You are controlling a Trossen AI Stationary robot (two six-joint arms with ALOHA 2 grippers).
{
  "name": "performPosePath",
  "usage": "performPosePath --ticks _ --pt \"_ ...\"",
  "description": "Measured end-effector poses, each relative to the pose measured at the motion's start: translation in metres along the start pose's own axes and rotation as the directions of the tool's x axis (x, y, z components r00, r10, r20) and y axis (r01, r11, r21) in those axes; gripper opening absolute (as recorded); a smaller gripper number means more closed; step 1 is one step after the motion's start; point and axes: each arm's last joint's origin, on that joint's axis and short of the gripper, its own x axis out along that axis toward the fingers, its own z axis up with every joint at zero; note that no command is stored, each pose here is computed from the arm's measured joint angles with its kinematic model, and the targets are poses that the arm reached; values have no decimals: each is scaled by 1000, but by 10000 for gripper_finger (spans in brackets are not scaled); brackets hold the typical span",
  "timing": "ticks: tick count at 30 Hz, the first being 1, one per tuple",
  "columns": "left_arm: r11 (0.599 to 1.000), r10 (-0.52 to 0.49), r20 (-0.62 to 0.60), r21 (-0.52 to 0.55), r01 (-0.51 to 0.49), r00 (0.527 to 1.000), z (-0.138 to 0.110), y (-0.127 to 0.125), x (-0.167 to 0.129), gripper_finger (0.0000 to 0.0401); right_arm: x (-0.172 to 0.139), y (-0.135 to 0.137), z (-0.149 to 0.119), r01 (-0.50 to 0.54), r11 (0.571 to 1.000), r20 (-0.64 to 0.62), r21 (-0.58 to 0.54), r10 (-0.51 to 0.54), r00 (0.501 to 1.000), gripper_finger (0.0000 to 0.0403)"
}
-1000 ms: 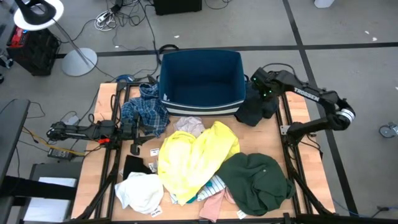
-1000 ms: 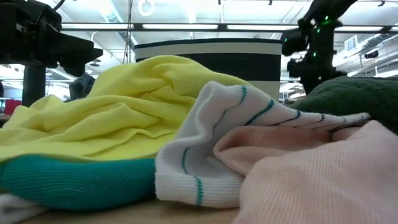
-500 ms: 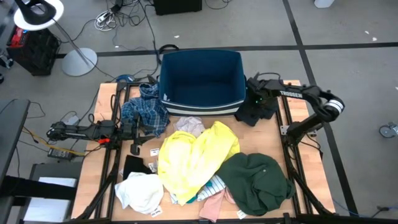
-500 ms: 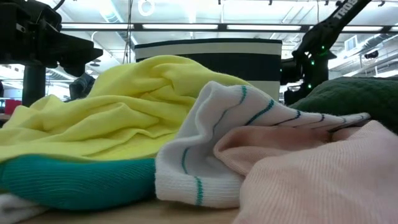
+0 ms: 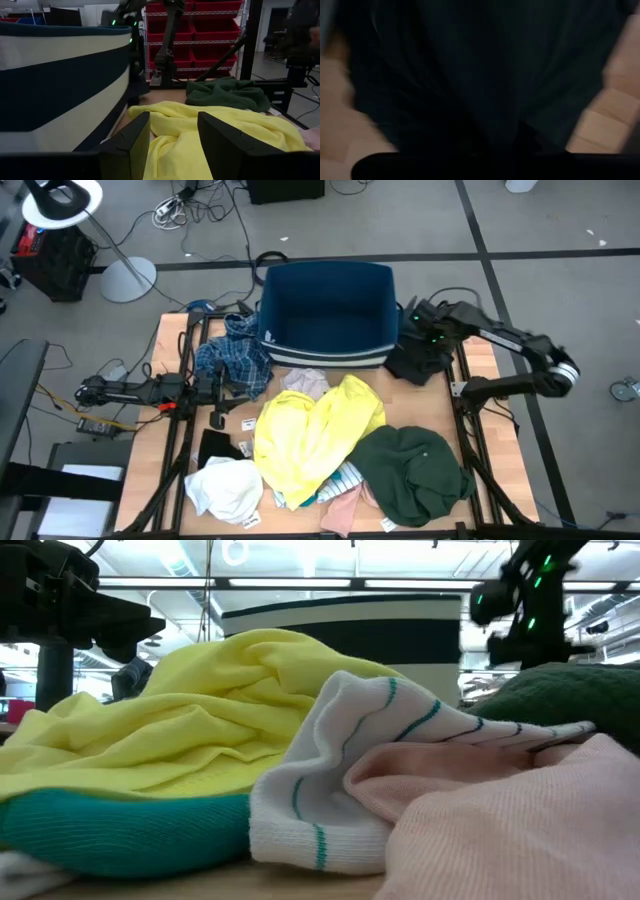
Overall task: Sort clothes
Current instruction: Put the black shorts into the blue laundry bin
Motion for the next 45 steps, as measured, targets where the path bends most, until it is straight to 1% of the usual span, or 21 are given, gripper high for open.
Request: performPosePath --ticks 5,11,15,19,22,26,28,30,33,35,38,42,45 --pt "1000 0 0 0 0 1000 0 0 0 172 -58 -20 -14 -23 997 140 67 13 990 32" --pt "1000 0 0 0 0 1000 0 0 0 172 -115 -40 -23 -65 991 306 115 27 952 32" --pt "1000 0 0 0 0 1000 0 0 0 172 -136 -44 -17 -112 988 401 108 60 914 32" --pt "1000 0 0 0 0 1000 0 0 0 172 -146 -42 -8 -131 988 434 88 80 897 32" --pt "1000 0 0 0 0 1000 0 0 0 172 -155 -40 0 -157 985 477 75 103 873 32" --pt "1000 0 -1 0 0 1000 0 0 0 172 -167 -36 14 -196 980 561 37 142 815 32" --pt "1000 0 0 0 0 1000 0 0 0 172 -173 -33 21 -231 973 592 10 180 785 32" --pt "1000 0 0 0 0 1000 0 0 0 172 -178 -31 27 -246 969 601 -15 206 772 32" --pt "1000 0 0 0 0 1000 0 0 0 172 -187 -30 32 -248 968 620 -30 212 755 32" --pt "1000 0 0 0 0 1000 0 0 0 172 -195 -31 33 -251 967 645 -34 213 734 32" --pt "1000 0 -1 0 0 1000 0 0 0 172 -209 -30 37 -274 960 694 -63 240 679 32" --pt "1000 0 0 0 0 1000 0 0 0 172 -229 -25 38 -322 939 749 -125 302 590 32" --pt "1000 0 0 0 0 1000 0 0 0 172 -240 -19 41 -347 919 765 -188 358 535 32"
